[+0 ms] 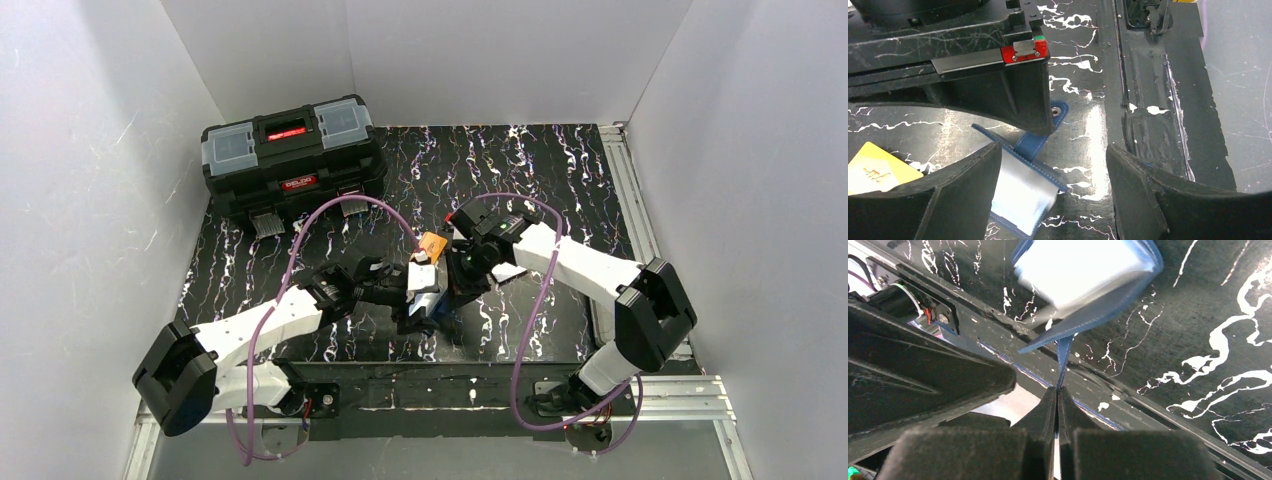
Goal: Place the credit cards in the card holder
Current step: Open the card holder at the center of the board.
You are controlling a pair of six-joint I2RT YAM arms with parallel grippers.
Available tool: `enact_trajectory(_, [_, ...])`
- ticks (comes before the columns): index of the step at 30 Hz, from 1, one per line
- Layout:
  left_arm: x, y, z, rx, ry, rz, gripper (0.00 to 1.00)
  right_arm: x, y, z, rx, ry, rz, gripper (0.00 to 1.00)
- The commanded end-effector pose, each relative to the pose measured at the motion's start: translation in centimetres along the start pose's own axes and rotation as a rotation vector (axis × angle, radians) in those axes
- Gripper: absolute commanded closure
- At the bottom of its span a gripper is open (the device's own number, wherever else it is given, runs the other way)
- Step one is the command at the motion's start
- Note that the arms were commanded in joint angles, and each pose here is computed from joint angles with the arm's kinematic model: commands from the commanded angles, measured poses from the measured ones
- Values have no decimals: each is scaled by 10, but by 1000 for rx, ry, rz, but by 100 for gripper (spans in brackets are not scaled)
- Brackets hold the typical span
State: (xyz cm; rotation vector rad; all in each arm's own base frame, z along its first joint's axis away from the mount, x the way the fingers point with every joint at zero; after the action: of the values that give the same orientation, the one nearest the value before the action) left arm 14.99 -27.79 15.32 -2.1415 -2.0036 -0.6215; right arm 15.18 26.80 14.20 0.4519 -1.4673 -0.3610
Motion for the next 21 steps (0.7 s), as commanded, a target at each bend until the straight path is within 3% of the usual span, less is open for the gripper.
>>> enact_trajectory(1, [-1, -2, 1, -46, 3, 11, 25, 1, 9, 5, 16, 26, -9, 99])
enact_trajectory(12, [17, -9, 34, -48, 156, -50, 25, -37, -67, 32, 8, 88, 218, 99])
enact_trajectory(21, [21, -6, 34, -18, 147, -81, 26, -43, -92, 53, 1, 113, 281, 99])
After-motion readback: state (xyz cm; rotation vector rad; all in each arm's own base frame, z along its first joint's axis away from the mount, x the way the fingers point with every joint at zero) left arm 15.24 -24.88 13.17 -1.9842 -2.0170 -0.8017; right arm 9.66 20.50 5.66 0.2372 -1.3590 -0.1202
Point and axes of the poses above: each gripper's point midway between its finger pads, its own x axis back along the fingers, its own y axis along the line the jaws close on, z = x × y, the point moved 3 cm from there along x, back along the fingers, and after that the axes turned 11 degrees about -x, right-handed, at the moved point
